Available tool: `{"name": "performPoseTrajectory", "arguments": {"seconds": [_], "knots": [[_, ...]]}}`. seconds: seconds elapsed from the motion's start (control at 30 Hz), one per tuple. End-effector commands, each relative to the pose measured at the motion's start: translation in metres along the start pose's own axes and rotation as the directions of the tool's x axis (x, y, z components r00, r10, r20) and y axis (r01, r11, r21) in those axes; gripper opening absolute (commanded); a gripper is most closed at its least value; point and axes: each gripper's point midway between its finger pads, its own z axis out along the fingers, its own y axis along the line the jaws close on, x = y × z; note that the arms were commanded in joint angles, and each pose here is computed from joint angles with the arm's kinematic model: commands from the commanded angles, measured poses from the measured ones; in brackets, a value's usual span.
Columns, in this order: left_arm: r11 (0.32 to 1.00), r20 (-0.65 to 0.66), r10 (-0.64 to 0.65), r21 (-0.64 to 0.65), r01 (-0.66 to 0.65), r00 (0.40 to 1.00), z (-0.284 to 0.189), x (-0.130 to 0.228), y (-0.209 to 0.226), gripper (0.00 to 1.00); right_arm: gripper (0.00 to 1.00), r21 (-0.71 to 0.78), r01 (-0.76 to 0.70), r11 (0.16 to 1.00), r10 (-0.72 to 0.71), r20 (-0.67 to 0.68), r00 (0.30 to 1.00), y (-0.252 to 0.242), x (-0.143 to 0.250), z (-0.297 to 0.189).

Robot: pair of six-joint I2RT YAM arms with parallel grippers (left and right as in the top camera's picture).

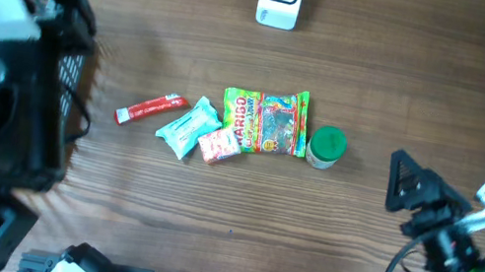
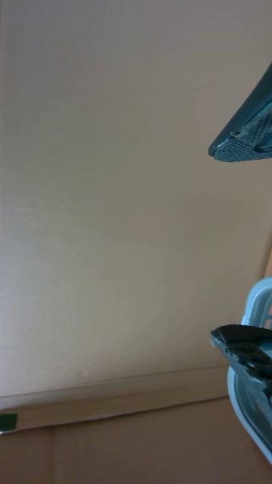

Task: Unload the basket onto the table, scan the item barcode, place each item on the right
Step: 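Retract the left arm and move the right gripper toward the green jar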

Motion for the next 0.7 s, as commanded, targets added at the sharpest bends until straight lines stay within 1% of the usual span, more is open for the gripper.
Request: {"name": "performPoseTrajectory", "arguments": {"seconds": [0.0, 0.07, 0.13, 0.2, 0.23, 0.27, 0.33, 0.4, 0.43, 0.47, 0.53, 0.6, 0.63, 0.67], "knots": [[0.994, 0.031, -0.073, 0.086, 0.070, 0.997, -0.025, -0.017, 0.010, 0.64, 1.00, 0.084, 0.159, 0.984, -0.149, -0.115, 0.982, 0.010, -0.026, 0.016], [0.985, 0.041, -0.132, 0.118, 0.126, 0.990, -0.039, -0.023, 0.020, 0.67, 1.00, 0.140, 0.158, 0.978, -0.124, -0.222, 0.967, 0.010, -0.033, 0.026], [0.983, 0.066, -0.135, 0.132, 0.126, 0.989, -0.053, -0.030, 0.034, 0.73, 0.99, 0.167, 0.166, 0.972, -0.105, -0.322, 0.941, 0.012, -0.037, 0.037], [0.978, 0.080, -0.179, 0.120, 0.169, 0.981, -0.066, -0.033, 0.049, 0.75, 0.99, 0.193, 0.154, 0.969, -0.075, -0.363, 0.929, 0.015, -0.043, 0.042], [0.974, 0.089, -0.199, 0.128, 0.187, 0.976, -0.076, -0.035, 0.056, 0.79, 0.99, 0.208, 0.147, 0.967, -0.057, -0.386, 0.921, 0.018, -0.047, 0.042], [0.969, 0.096, -0.210, 0.155, 0.194, 0.973, -0.088, -0.036, 0.057, 0.84, 0.99, 0.214, 0.146, 0.966, -0.049, -0.404, 0.913, 0.023, -0.049, 0.041], [0.955, 0.092, -0.204, 0.238, 0.177, 0.975, -0.111, -0.036, 0.048, 0.91, 0.99, 0.182, 0.193, 0.964, -0.100, -0.424, 0.900, 0.039, -0.048, 0.040], [0.944, 0.099, -0.195, 0.289, 0.159, 0.976, -0.130, -0.036, 0.040, 0.99, 0.99, 0.196, 0.265, 0.944, -0.164, -0.420, 0.893, 0.047, -0.044, 0.040], [0.941, 0.101, -0.205, 0.293, 0.167, 0.974, -0.135, -0.037, 0.039, 1.00, 1.00, 0.214, 0.285, 0.934, -0.176, -0.419, 0.891, 0.049, -0.039, 0.040], [0.939, 0.117, -0.212, 0.301, 0.169, 0.970, -0.140, -0.041, 0.037, 1.00, 1.00, 0.174, 0.307, 0.936, -0.208, -0.432, 0.878, 0.060, -0.032, 0.044], [0.934, 0.148, -0.215, 0.320, 0.159, 0.965, -0.142, -0.049, 0.033, 1.00, 1.00, 0.132, 0.328, 0.935, -0.250, -0.412, 0.876, 0.070, -0.034, 0.053], [0.919, 0.178, -0.268, 0.341, 0.196, 0.947, -0.144, -0.061, 0.033, 1.00, 1.00, 0.104, 0.327, 0.939, -0.266, -0.382, 0.885, 0.077, -0.041, 0.066], [0.921, 0.194, -0.268, 0.338, 0.193, 0.944, -0.145, -0.065, 0.034, 1.00, 0.99, 0.149, 0.317, 0.937, -0.233, -0.411, 0.881, 0.068, -0.035, 0.073], [0.925, 0.198, -0.270, 0.325, 0.197, 0.942, -0.144, -0.065, 0.036, 1.00, 0.99, 0.243, 0.294, 0.925, -0.166, -0.437, 0.884, 0.050, -0.029, 0.079]]}}
